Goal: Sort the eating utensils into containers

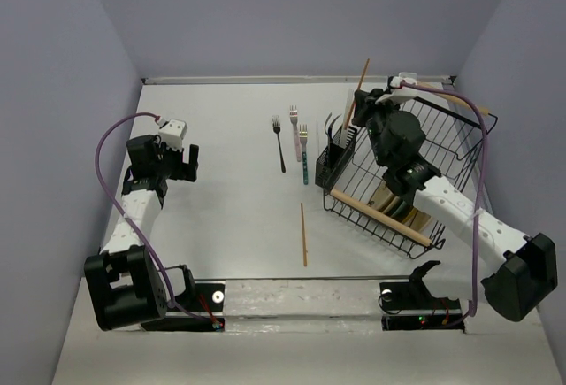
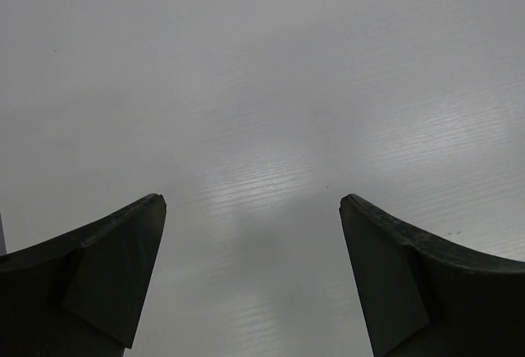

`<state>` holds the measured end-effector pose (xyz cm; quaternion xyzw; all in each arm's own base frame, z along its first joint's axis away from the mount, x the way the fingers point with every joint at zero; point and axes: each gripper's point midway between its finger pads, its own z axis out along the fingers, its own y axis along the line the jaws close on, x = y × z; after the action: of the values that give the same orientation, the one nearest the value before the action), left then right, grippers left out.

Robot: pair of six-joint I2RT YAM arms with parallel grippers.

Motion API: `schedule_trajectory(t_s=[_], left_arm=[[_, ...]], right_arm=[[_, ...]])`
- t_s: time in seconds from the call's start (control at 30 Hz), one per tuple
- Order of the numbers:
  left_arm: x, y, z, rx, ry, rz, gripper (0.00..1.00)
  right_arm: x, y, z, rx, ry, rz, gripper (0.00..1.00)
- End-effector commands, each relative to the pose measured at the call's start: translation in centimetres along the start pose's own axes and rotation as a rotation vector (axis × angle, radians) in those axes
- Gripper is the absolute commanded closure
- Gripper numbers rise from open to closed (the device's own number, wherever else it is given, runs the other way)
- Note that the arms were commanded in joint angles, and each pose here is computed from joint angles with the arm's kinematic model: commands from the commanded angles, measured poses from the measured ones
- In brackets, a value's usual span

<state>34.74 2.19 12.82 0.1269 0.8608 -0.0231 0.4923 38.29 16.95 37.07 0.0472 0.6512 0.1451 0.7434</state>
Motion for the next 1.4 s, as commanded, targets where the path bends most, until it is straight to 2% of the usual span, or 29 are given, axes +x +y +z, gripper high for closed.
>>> schedule_trajectory(t_s=[0.0, 0.27, 0.7, 0.9, 0.93, 0.97, 1.0, 1.1, 1.27, 1.3, 1.37], left_arm=[[-0.7, 0.7, 0.1, -0.023, -0.031, 0.022, 0.01], [-0.4, 0.8, 0.4, -0.021, -0.021, 0.020, 0.01], [-0.3, 0.8, 0.4, -0.022, -0.019, 0.022, 0.01], [-0.4, 0.7, 0.4, -0.019, -0.023, 0.023, 0.01], [-0.4, 0.7, 0.4, -0.018, -0.021, 0.023, 0.01], [-0.4, 0.7, 0.4, -0.018, -0.021, 0.023, 0.01], [-0.4, 0.8, 0.3, -0.020, -0.023, 0.022, 0.01], [-0.4, 0.7, 0.3, -0.018, -0.022, 0.021, 0.01], [-0.6, 0.6, 0.1, -0.018, -0.029, 0.024, 0.01], [-0.6, 0.6, 0.1, -0.017, -0.028, 0.023, 0.01], [-0.7, 0.6, 0.0, -0.018, -0.029, 0.022, 0.01]], right_arm=[[0.7, -1.9, 1.5, 0.079, -0.052, 0.062, 1.00], [3.7, -3.5, 2.8, 0.100, -0.039, 0.033, 1.00], [11.9, -4.5, 3.5, 0.104, 0.127, -0.016, 1.00], [13.2, -4.4, 3.2, 0.075, 0.171, -0.045, 1.00], [13.3, -4.2, 3.1, 0.065, 0.184, -0.051, 0.95], [13.3, -4.2, 3.0, 0.064, 0.188, -0.053, 0.95], [12.9, -4.2, 2.9, 0.063, 0.183, -0.051, 0.88], [12.2, -4.2, 2.4, 0.062, 0.178, -0.052, 0.78], [9.4, -4.1, 1.4, 0.048, 0.157, -0.075, 0.67], [8.9, -4.1, 1.2, 0.046, 0.154, -0.080, 0.61], [7.4, -3.8, 0.6, 0.028, 0.158, -0.093, 0.56]])
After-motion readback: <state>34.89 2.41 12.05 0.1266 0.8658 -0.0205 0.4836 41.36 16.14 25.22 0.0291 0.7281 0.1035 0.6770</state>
